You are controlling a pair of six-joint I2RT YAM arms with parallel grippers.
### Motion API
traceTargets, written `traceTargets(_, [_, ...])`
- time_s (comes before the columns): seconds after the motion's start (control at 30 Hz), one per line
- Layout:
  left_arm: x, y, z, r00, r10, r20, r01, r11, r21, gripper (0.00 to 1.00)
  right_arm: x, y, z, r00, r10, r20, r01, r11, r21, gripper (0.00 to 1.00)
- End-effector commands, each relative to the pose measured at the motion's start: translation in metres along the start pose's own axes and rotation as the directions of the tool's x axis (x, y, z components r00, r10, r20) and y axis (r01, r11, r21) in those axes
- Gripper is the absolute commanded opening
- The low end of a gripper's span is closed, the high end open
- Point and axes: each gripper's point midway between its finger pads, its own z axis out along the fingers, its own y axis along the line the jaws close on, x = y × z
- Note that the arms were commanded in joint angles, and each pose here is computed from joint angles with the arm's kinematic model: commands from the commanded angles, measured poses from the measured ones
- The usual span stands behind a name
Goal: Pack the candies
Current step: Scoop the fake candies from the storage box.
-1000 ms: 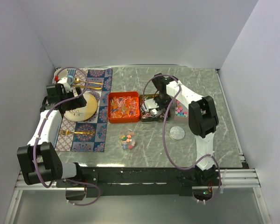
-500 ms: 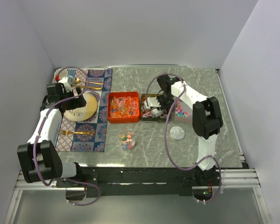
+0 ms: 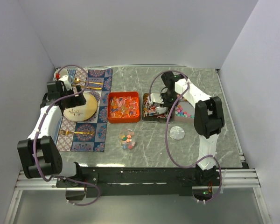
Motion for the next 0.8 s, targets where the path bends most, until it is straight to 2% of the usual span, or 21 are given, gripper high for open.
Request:
traceTargets(0.0, [-0.028,-0.003,-0.002,0.998,0.014,0.063,-0.015,1.0,0.014,0.97,0.006,0.004,-0.012,0.995,0.093,0.045,-0.094,0.996,0.0,0.0])
traceTargets(0.2, [-0.028,-0.001,-0.004,0.998,0.03,0.056,-0.03,1.0,0.003,0.97,0.001,-0.002,-0.007,0.952,0.262,0.158,-0.263,0.965,-0.014,0.0])
traceTargets(0.3, [-0.028,0.0,-0.005,0.998,0.046,0.052,-0.045,0.999,-0.005,0.96,-0.004,0.001,-0.005,0.93,0.3,0.211,-0.306,0.952,-0.002,0.0])
traceTargets(0.47, [-0.031,0.002,-0.005,0.996,0.069,0.049,-0.068,0.998,-0.01,0.96,-0.011,0.009,0.001,0.905,0.326,0.273,-0.345,0.938,0.026,0.0])
traceTargets(0.53, [-0.035,0.003,-0.004,0.995,0.082,0.054,-0.081,0.997,-0.015,0.96,-0.014,0.001,-0.008,0.888,0.334,0.316,-0.378,0.922,0.087,0.0])
traceTargets(0.6, [-0.039,0.004,-0.004,0.994,0.089,0.058,-0.088,0.996,-0.018,0.96,-0.017,0.006,-0.007,0.857,0.372,0.356,-0.425,0.901,0.082,0.0])
traceTargets(0.77, [-0.042,0.003,-0.003,0.994,0.099,0.056,-0.098,0.995,-0.013,0.96,-0.028,-0.005,-0.039,0.807,0.372,0.459,-0.49,0.856,0.167,0.0])
